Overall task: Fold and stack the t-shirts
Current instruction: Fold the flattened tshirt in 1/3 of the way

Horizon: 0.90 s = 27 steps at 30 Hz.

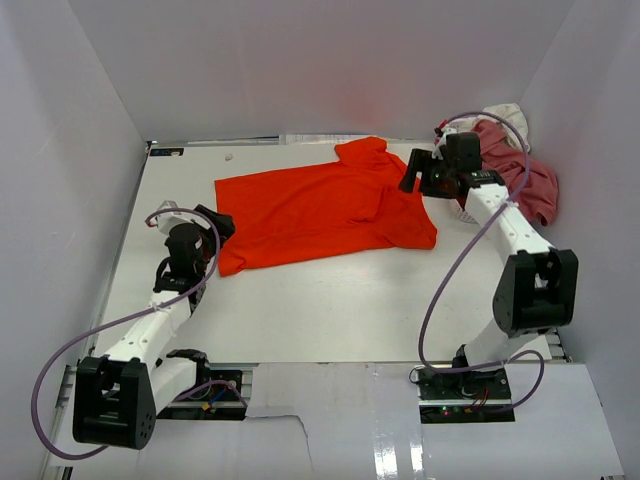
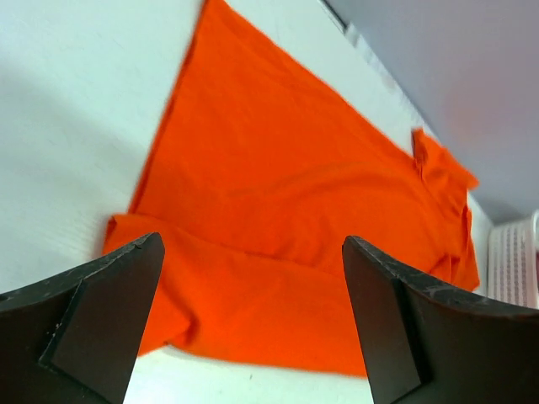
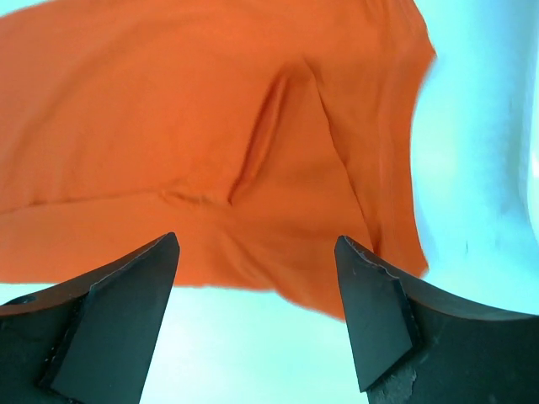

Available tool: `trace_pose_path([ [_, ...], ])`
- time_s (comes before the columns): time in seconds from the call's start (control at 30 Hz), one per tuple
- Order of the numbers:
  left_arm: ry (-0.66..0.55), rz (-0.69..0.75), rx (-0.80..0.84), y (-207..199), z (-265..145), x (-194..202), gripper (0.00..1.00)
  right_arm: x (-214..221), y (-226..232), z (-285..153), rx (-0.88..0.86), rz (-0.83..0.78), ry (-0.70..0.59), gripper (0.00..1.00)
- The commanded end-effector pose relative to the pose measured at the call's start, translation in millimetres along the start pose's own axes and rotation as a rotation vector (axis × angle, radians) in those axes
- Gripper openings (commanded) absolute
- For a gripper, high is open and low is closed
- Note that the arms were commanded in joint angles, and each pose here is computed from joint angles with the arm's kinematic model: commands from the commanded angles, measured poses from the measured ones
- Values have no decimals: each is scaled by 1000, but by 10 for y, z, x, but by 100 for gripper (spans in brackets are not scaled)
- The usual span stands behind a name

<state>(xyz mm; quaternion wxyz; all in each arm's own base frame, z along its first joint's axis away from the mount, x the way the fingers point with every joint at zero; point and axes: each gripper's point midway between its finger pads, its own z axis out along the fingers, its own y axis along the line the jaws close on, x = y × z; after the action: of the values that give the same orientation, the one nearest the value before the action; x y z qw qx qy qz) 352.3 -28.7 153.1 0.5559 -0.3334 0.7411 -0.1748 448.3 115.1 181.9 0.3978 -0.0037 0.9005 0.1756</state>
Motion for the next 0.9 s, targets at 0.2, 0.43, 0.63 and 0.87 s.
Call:
trace_pose_path([
  [0.2,283,152,13,235,-82,849,98,994,-315,-185,148,-15,126,78],
  [0.43,333,216,13,200,17,948,96,1271,-519,-3,220,-13,199,75],
  [0.63,316,246,-21,267,76,927,96,1334,-640,141,266,-19,232,76],
  [0.87,270,254,-84,364,137,853,96,1331,-716,300,298,-18,253,69],
])
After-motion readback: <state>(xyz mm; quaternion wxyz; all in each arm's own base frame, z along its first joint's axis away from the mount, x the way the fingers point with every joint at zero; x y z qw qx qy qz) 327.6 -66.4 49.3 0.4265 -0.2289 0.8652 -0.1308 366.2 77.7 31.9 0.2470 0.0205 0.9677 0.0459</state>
